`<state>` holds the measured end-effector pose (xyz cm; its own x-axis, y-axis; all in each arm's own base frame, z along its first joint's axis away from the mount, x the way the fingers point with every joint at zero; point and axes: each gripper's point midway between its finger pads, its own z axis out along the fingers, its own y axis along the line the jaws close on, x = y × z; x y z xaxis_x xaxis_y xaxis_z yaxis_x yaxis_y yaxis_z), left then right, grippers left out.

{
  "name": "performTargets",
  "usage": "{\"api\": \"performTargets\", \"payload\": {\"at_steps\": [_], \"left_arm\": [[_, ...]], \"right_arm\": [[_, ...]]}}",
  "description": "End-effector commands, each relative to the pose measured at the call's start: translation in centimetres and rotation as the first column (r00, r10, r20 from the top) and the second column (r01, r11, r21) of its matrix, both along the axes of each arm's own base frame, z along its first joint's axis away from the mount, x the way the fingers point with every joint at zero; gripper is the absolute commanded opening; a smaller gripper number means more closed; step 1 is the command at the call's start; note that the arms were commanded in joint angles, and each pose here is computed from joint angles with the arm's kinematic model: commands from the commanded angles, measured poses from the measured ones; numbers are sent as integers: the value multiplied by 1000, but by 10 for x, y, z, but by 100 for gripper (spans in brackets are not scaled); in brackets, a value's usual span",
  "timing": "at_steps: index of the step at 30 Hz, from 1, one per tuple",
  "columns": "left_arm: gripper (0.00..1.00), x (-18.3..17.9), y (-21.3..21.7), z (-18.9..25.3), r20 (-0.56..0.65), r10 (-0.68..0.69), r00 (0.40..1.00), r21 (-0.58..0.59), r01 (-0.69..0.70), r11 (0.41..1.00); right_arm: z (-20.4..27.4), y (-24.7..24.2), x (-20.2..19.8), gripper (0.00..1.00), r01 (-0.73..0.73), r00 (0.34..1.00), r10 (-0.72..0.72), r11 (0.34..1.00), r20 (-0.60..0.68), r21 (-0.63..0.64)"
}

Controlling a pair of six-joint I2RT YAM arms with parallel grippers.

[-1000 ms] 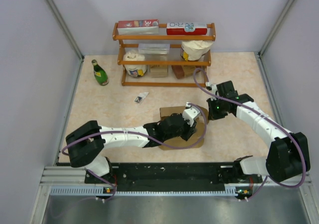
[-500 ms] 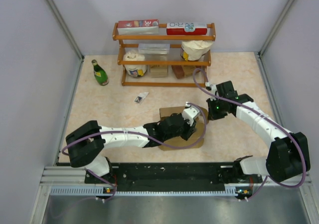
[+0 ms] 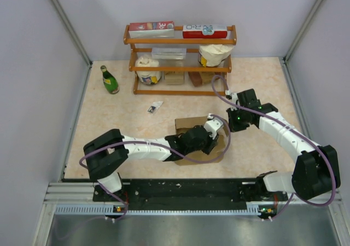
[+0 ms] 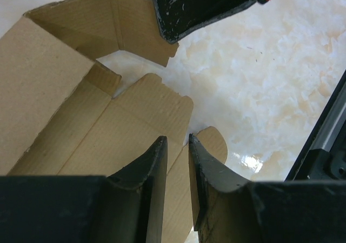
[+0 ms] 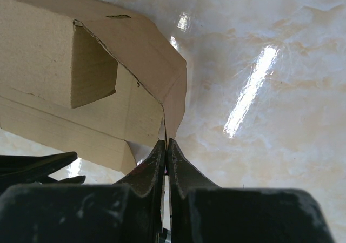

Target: Fold the paper box

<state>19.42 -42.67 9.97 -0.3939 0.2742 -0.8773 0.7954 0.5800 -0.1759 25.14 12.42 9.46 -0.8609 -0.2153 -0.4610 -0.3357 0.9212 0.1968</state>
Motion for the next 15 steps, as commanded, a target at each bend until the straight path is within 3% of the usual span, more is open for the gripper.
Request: {"api": "performTargets", "payload": {"at_steps": [1, 8, 15], "left_arm": [[27, 12, -20, 23, 53, 10, 999, -74, -6, 997], [26, 12, -28, 2, 34, -7, 999, -46, 9, 999], [25, 25, -31, -14, 23, 77, 997, -43, -76, 996]], "right_arm": [[8, 6, 1, 0, -16, 999, 16, 1000, 29, 24], [8, 7, 0, 0, -17, 999, 16, 1000, 29, 26], [8, 8, -1, 0, -21, 999, 20, 999, 26, 30]]}}
